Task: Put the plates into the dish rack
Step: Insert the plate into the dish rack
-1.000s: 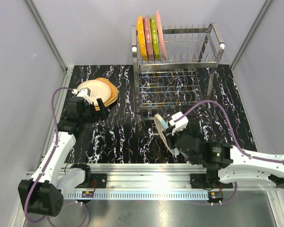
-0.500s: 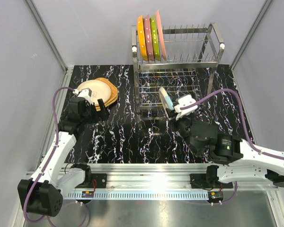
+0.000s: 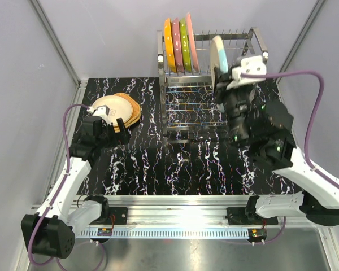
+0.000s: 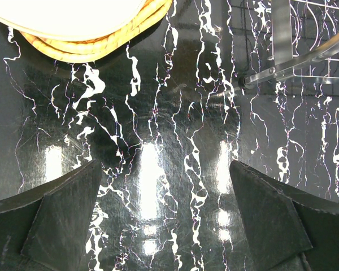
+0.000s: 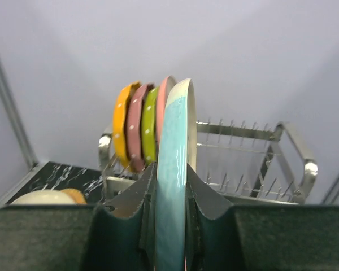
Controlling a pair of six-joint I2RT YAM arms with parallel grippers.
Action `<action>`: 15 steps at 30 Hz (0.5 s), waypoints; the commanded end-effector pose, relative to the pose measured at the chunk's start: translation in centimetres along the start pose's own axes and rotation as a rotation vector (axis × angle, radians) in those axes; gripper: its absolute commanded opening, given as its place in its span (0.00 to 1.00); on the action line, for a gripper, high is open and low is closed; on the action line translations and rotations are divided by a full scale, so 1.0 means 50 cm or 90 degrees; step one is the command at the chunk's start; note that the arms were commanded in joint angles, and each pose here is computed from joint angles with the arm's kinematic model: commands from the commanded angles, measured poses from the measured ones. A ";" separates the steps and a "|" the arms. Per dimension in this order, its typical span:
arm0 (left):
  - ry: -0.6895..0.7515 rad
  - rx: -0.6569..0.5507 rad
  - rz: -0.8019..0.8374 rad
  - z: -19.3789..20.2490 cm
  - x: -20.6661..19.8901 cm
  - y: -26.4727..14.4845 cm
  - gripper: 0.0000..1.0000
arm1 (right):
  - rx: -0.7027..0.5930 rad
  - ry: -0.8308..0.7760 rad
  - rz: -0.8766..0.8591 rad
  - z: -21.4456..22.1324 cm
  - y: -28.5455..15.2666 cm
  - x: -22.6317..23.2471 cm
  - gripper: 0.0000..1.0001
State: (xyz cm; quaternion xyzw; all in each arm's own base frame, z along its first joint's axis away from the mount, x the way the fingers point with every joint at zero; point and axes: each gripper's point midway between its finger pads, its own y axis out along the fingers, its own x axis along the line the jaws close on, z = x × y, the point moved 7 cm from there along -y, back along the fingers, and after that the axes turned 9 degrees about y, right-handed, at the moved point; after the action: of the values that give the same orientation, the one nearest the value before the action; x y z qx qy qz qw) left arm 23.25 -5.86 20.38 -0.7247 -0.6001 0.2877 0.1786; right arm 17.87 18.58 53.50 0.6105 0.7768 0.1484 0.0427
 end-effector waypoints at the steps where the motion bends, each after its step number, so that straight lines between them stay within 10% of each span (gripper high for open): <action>1: 0.012 -0.022 0.008 -0.013 -0.004 0.001 0.99 | -0.100 0.044 -0.009 -0.107 0.037 -0.032 0.00; 15: 0.014 -0.020 0.024 -0.008 -0.012 -0.001 0.99 | -0.112 0.056 -0.016 -0.142 0.218 -0.056 0.00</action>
State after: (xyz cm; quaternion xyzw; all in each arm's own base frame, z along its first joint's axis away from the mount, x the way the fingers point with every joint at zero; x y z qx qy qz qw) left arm 23.20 -6.04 20.39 -0.7278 -0.5961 0.2879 0.1790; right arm 27.93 17.74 59.06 0.6361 0.7536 0.1560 0.0571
